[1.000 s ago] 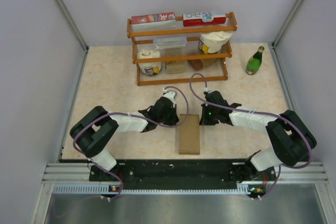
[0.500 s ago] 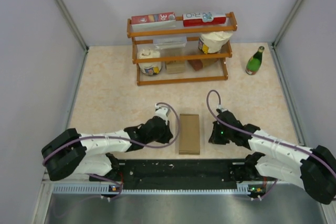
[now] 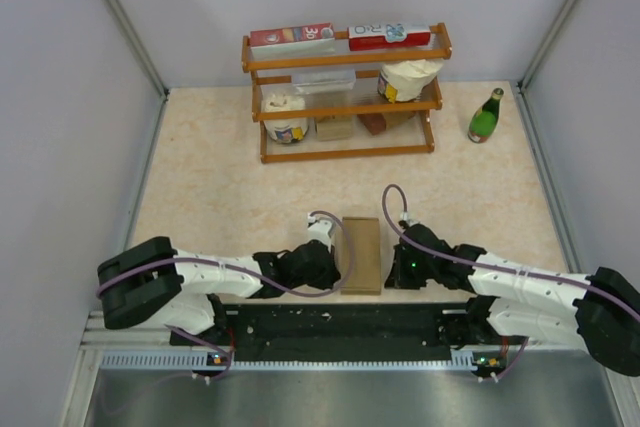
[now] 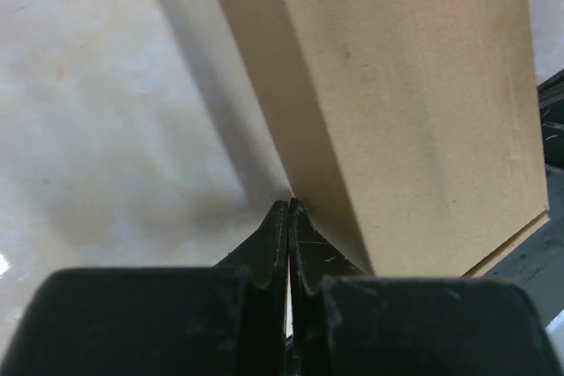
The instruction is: Fold the paper box
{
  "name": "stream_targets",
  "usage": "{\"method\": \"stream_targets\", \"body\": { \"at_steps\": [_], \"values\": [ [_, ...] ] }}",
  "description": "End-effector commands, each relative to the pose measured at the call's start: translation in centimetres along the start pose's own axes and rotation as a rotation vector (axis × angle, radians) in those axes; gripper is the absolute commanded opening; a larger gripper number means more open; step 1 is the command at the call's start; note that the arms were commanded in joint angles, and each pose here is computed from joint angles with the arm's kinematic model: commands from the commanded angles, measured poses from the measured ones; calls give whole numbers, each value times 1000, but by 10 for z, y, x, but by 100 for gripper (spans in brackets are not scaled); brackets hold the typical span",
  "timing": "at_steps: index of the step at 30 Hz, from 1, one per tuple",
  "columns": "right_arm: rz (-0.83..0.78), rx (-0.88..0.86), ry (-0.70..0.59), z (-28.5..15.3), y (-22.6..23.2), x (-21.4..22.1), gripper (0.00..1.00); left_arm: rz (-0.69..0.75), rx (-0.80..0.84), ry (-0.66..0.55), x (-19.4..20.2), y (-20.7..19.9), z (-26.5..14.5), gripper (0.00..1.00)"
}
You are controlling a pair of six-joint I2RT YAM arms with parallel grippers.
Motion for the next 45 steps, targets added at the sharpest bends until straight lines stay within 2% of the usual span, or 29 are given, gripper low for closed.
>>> {"method": "stream_targets", "body": {
  "at_steps": [1,14,21,25,29,32,39,45],
  "values": [
    [7,-39,23,4,8,8,0,5,25,1,-1,-17,6,0],
    [33,-142,31,1,35,7,0,0,88,13,3,-50,14,0],
    [43,-70,-31,-1,19,0,0,-22,-18,-9,1,-26,7,1],
    [37,-23,-58,-2,13,-6,0,-40,-132,-43,-11,0,-9,17],
    [14,41,-79,-5,4,-11,0,-82,-222,-123,-24,26,-34,50],
    [6,80,-71,-8,-5,-8,0,-97,-264,-154,-26,40,-53,68],
    [-32,100,21,-11,-13,17,0,-136,-289,-213,-26,62,-81,76],
    [-47,-55,50,-10,25,24,0,-149,-296,-282,-36,69,-97,81]
  ]
}}
Point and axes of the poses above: each gripper's point midway between its finger pads, its own z axis out along the fingers, its own y axis along the line the jaws close on, x = y × z, the point moved 1 cm from there along -z, back along the fingers, and after that the axes turned 8 degrees about z, right-handed, at the moved point
